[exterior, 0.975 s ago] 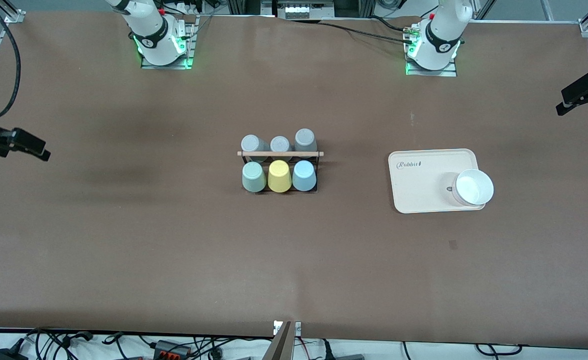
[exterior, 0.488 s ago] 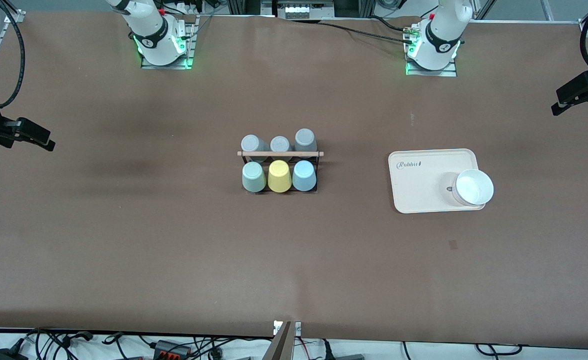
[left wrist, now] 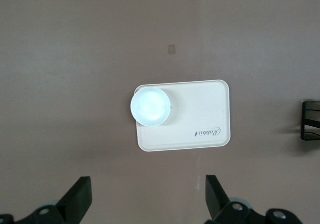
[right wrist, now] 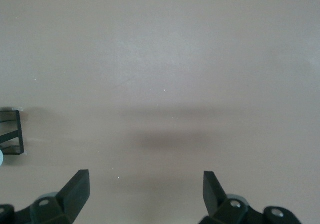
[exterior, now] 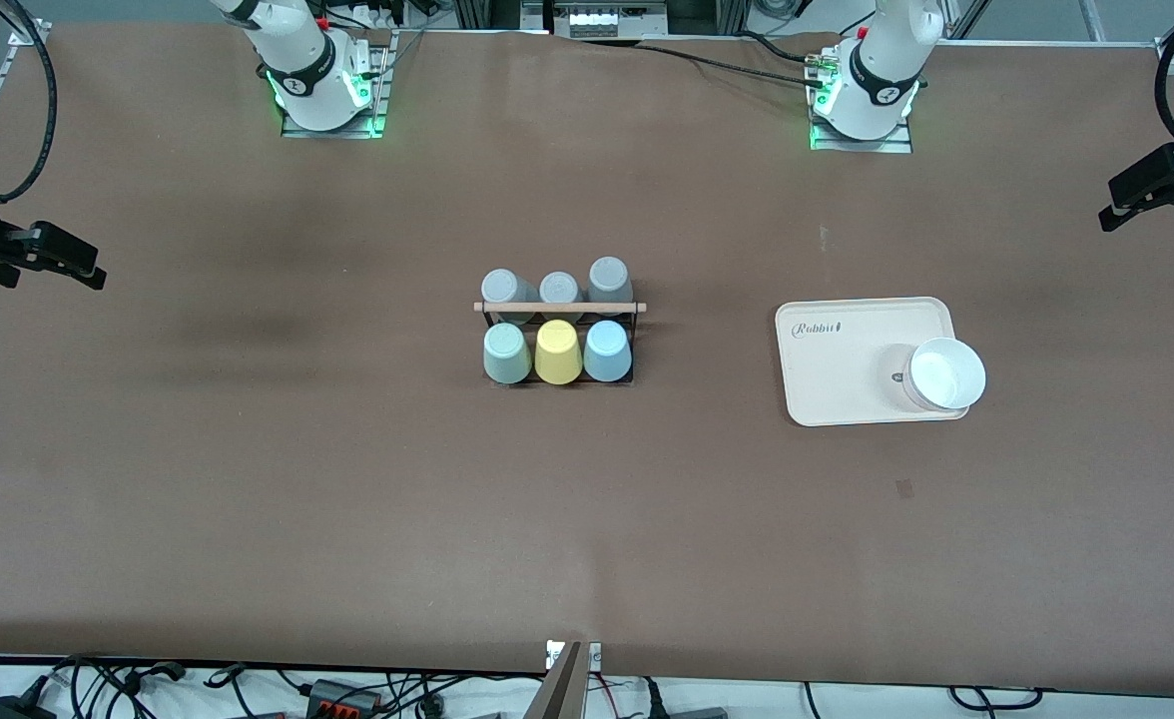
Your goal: Hang scattered cups on rack with three cups
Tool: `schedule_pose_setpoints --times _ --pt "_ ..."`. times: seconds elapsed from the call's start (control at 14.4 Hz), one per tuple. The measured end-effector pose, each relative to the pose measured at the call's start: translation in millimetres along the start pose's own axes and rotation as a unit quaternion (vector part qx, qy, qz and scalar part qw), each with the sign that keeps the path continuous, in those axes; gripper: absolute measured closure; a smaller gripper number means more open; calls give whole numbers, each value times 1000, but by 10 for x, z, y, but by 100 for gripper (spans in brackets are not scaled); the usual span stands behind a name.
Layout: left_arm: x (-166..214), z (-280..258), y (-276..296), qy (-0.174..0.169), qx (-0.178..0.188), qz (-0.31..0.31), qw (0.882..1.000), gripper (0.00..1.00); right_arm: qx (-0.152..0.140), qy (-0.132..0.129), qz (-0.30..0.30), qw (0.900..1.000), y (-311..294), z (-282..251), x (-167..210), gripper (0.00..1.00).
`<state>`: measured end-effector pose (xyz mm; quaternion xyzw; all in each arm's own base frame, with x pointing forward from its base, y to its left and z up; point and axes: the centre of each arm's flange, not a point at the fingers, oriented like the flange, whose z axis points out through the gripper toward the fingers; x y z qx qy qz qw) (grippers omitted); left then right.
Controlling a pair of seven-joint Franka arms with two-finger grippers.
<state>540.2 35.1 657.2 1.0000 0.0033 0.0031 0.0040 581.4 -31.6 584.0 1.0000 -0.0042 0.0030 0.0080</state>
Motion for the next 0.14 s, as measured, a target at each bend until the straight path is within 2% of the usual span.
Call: schedule_pose_setpoints --times 0.14 --pt "0 3 0 0 0 0 1000 0 -1 -1 -1 1000 -7 6 0 0"
